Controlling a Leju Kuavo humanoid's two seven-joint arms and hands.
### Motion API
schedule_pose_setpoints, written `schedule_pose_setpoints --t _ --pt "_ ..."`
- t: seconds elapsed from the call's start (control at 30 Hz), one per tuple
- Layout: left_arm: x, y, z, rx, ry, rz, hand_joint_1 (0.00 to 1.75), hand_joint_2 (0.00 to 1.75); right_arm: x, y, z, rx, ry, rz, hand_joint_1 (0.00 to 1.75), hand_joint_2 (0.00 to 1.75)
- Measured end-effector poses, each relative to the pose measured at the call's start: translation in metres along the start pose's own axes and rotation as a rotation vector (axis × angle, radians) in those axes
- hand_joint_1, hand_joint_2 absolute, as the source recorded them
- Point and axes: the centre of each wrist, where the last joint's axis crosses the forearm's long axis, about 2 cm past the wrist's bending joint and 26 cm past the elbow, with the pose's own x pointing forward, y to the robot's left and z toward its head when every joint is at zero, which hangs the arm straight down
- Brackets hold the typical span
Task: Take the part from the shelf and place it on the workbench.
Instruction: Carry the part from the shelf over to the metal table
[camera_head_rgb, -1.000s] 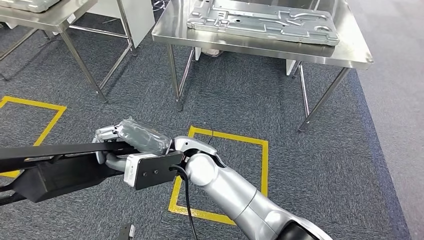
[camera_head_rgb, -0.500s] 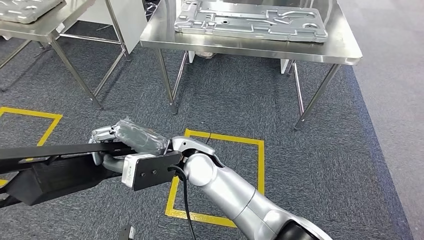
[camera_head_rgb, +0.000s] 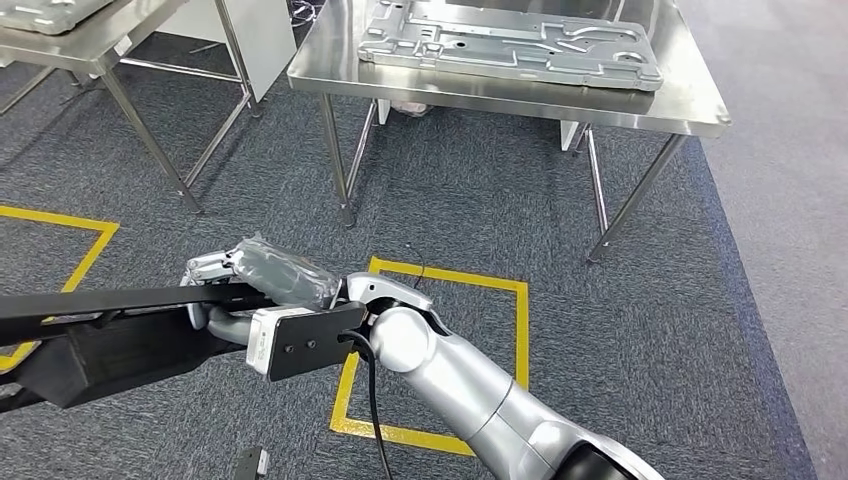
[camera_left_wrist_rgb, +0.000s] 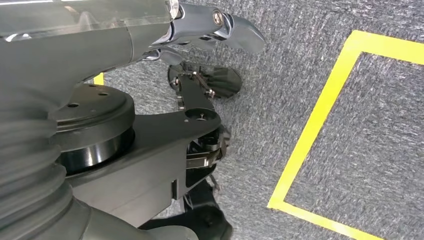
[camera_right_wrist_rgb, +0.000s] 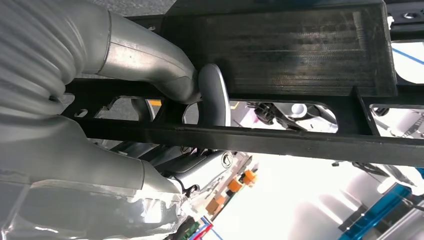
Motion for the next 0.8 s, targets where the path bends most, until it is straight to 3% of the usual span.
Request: schedule_pose_setpoints --t 0.8 --pt "0.0002 -0.0001 -0.0001 0.001 -0.003 0.007 0.0 1.75 0.0011 0.0001 -0.0022 0.008 -0.008 0.009 1.75 1.75"
